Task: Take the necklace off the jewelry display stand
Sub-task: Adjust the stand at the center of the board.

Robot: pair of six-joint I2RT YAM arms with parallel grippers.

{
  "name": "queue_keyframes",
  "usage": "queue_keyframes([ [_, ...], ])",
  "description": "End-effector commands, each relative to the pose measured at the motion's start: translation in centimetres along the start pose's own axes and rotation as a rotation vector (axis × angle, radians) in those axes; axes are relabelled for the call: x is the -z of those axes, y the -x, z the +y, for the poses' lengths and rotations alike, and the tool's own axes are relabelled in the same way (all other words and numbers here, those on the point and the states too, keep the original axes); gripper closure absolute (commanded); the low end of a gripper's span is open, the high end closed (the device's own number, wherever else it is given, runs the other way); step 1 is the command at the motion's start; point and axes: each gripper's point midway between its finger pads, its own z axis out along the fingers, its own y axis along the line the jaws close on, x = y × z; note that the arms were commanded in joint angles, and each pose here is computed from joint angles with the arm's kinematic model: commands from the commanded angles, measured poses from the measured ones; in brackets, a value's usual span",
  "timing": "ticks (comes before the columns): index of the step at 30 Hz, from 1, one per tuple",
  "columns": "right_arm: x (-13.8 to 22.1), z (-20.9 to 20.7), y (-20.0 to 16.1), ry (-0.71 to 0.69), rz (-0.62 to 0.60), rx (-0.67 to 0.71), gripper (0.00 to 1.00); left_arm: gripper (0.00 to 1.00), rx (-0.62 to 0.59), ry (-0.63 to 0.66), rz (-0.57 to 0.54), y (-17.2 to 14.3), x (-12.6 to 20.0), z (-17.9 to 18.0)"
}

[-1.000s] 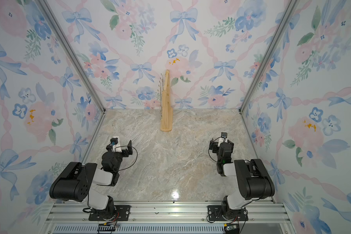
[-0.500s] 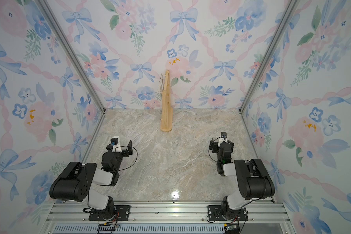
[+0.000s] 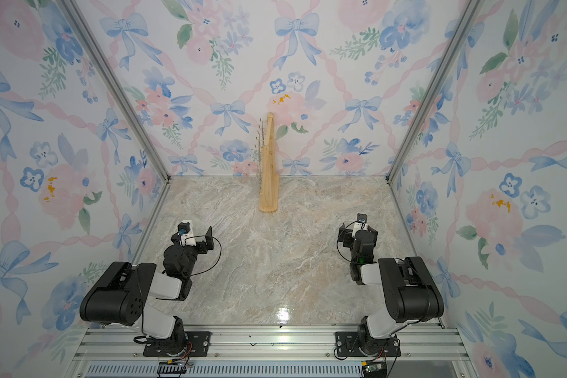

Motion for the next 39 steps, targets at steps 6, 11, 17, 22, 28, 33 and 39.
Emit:
queue_keyframes([
  [6, 0.6, 1.2, 0.4, 0.013, -0.022, 0.040, 0.01, 0.02, 0.018, -0.008, -0.026, 0.7, 0.4, 0.0],
  [11, 2.6, 1.5, 2.1, -0.019, -0.073, 0.094, 0.01, 0.02, 0.005, -0.007, -0.095, 3.0, 1.9, -0.2],
  [17, 6.1, 4.8, 7.3, 0.025, -0.215, 0.187, 0.01, 0.02, -0.062, -0.055, -0.160, 6.8, 2.7, -3.5],
  [22, 8.2, 6.2, 9.4, 0.081, -0.231, 0.170, 0.01, 0.02, 0.149, -0.141, -0.237, 10.8, 2.5, -5.2],
  [28, 10.1, 2.9, 10.5, -0.012, -0.216, -0.309, 0.01, 0.02, 0.370, -0.333, -0.244, 14.1, 1.6, -8.4],
  [33, 11.2, 0.2, 8.7, 0.023, -0.182, -0.621, 0.01, 0.02, 0.386, -0.408, -0.170, 13.2, -0.1, -8.9],
  [39, 10.1, -2.0, 6.6, -0.078, -0.036, -0.695, 0.01, 0.02, 0.503, -0.419, -0.066, 10.7, -2.6, -7.9],
])
